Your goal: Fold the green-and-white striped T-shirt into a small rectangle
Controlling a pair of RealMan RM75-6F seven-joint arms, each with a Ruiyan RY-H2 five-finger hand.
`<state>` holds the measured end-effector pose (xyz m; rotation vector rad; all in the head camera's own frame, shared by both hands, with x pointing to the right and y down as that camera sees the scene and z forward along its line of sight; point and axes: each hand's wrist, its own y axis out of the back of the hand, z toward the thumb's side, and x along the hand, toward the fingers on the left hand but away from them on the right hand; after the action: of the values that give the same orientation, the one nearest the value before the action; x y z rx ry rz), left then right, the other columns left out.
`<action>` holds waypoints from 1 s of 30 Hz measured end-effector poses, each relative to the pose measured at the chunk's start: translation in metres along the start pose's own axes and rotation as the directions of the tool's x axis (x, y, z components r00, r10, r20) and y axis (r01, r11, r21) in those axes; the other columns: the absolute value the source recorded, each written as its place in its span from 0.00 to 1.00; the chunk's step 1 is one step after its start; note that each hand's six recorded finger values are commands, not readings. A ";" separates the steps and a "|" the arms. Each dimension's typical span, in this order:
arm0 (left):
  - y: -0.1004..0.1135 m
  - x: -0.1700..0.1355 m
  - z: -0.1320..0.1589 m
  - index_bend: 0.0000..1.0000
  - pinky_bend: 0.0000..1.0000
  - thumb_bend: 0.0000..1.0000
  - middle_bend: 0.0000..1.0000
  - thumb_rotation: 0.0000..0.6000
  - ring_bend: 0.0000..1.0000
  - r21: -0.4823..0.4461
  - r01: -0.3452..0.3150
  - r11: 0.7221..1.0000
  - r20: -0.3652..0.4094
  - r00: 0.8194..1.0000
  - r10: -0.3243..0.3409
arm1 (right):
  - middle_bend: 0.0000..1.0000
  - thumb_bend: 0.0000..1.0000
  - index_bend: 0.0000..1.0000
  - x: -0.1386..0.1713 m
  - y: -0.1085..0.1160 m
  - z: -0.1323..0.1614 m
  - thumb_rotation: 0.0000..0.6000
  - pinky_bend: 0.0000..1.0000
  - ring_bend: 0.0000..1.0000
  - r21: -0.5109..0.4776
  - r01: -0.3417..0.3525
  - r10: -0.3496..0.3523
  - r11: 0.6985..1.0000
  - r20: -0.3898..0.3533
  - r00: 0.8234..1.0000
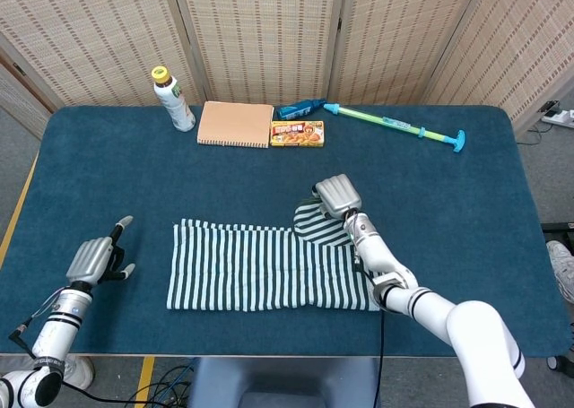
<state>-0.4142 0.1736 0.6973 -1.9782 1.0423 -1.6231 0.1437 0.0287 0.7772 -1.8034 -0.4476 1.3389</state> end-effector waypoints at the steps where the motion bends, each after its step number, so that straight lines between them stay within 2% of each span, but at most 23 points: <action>1: 0.000 0.000 0.000 0.00 0.96 0.33 0.88 1.00 0.84 0.000 0.000 1.000 0.001 1.000 0.000 | 0.98 0.44 0.55 0.002 0.001 0.001 1.00 1.00 1.00 -0.002 0.007 -0.007 1.000 -0.005 1.000; 14: 0.001 0.000 0.004 0.00 0.96 0.33 0.88 1.00 0.84 0.005 0.000 1.000 0.015 1.000 0.000 | 0.98 0.45 0.57 0.049 0.011 0.015 1.00 1.00 1.00 0.000 0.078 -0.078 0.997 -0.065 0.995; 21: 0.000 0.000 0.007 0.00 0.96 0.33 0.88 1.00 0.84 0.003 0.001 1.000 0.023 1.000 -0.001 | 0.99 0.45 0.57 0.082 0.010 0.023 1.00 1.00 1.00 0.013 0.087 -0.086 0.996 -0.080 0.993; 30: -0.002 0.000 0.008 0.00 0.96 0.33 0.88 1.00 0.84 0.004 0.006 1.000 0.024 1.000 -0.006 | 0.99 0.45 0.57 0.118 -0.004 0.025 1.00 1.00 1.00 0.049 0.070 -0.067 0.996 -0.061 0.996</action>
<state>-0.4064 0.1735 0.6968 -1.9956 1.0248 -1.5991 0.1650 0.1236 0.7052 -1.7647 -0.4355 1.2359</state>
